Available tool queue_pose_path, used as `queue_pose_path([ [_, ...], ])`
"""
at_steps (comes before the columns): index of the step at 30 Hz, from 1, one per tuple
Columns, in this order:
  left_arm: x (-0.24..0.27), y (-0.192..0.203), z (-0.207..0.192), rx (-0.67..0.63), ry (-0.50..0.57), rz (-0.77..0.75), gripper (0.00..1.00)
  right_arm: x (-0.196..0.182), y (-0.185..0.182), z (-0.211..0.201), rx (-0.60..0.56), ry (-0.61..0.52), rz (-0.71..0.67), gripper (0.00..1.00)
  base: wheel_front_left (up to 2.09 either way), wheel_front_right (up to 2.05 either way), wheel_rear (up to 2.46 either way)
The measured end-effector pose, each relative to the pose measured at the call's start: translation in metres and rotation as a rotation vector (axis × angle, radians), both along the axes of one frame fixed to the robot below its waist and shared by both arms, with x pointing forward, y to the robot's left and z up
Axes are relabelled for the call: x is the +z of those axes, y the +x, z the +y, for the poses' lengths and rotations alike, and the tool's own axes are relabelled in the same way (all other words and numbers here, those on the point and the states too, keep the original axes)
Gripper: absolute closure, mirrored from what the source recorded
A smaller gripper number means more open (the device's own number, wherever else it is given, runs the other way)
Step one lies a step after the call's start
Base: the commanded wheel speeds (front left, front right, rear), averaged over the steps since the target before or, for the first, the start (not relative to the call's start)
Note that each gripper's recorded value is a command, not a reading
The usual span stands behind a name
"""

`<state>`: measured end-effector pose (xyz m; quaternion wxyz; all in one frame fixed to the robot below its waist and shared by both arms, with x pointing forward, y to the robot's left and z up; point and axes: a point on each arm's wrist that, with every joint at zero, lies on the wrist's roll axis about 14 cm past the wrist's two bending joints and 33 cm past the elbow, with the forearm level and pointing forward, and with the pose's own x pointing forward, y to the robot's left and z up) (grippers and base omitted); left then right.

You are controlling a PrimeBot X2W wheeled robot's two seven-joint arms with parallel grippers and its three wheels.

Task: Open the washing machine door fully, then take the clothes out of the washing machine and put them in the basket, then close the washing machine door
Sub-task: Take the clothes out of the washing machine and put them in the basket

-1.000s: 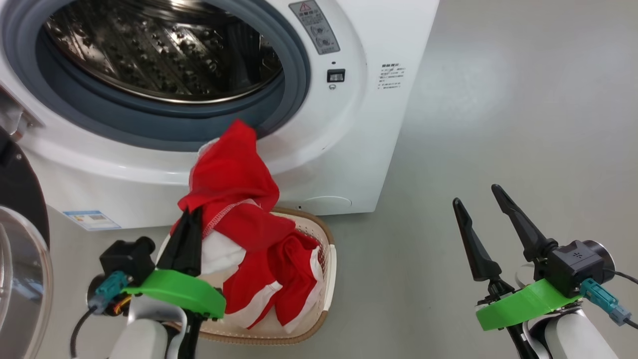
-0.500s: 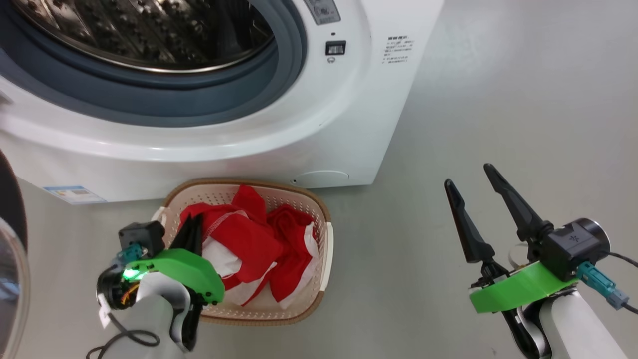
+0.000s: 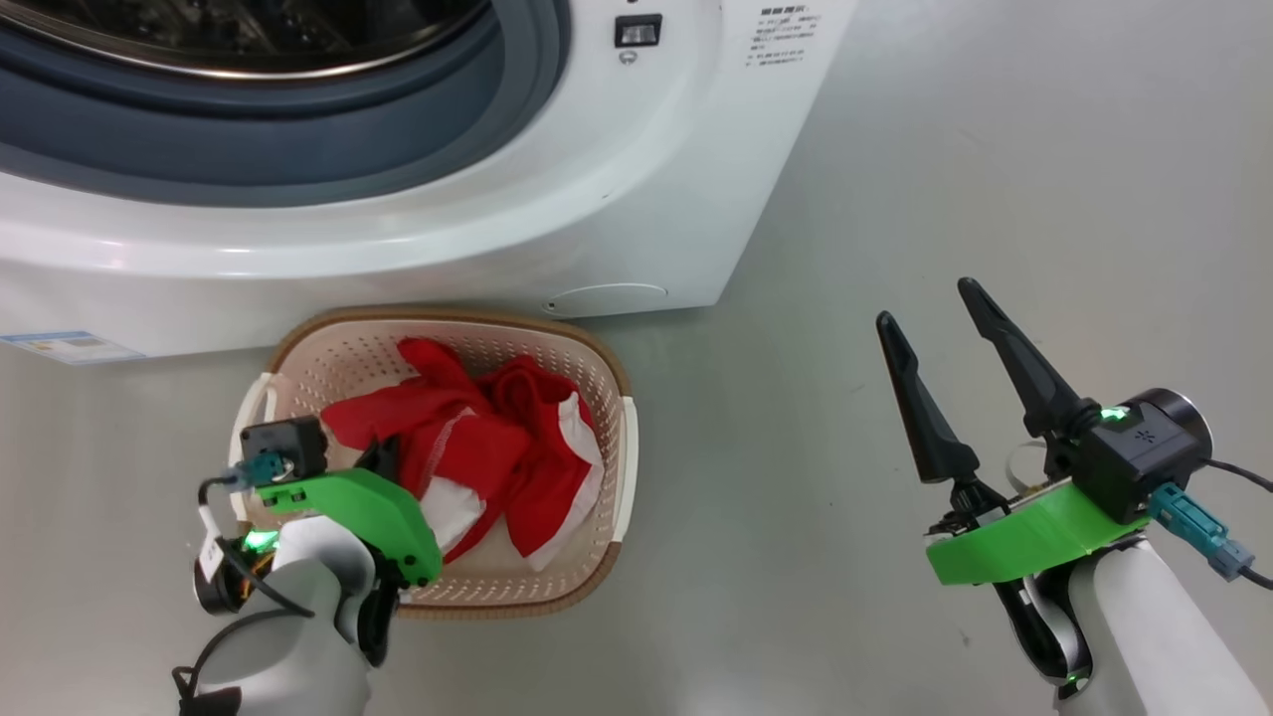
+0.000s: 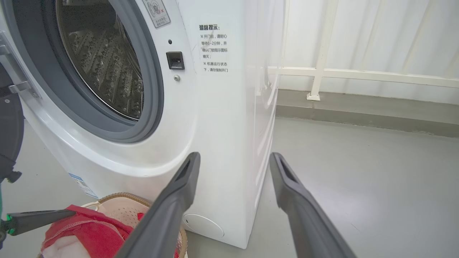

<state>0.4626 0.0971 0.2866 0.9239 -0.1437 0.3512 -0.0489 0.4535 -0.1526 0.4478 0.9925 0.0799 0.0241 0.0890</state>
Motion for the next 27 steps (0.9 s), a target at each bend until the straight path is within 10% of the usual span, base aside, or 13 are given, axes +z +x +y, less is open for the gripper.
queue_pose_path([
  [13, -0.033, -0.016, -0.019, -0.044, -0.012, 0.137, 1.0, -0.011, 0.001, -0.006, -0.019, -0.001, 0.031, 0.0, 0.0, 0.0, 0.0],
  [15, -0.036, -0.018, -0.021, -0.056, -0.008, 0.144, 0.75, -0.011, 0.003, -0.007, -0.023, -0.003, 0.028, 0.0, 0.0, 0.0, 0.0],
  [17, -0.038, -0.02, -0.022, -0.062, -0.002, 0.15, 0.14, -0.013, 0.003, -0.008, -0.025, -0.003, 0.033, 0.0, 0.0, 0.0, 0.0],
  [18, -0.039, -0.02, -0.022, -0.063, 0.0, 0.152, 0.01, -0.013, 0.003, -0.008, -0.026, -0.003, 0.034, 0.0, 0.0, 0.0, 0.0],
  [27, -0.023, -0.007, -0.02, -0.076, 0.024, 0.068, 0.0, -0.01, 0.003, -0.004, -0.019, 0.006, 0.026, 0.0, 0.0, 0.0, 0.0],
])
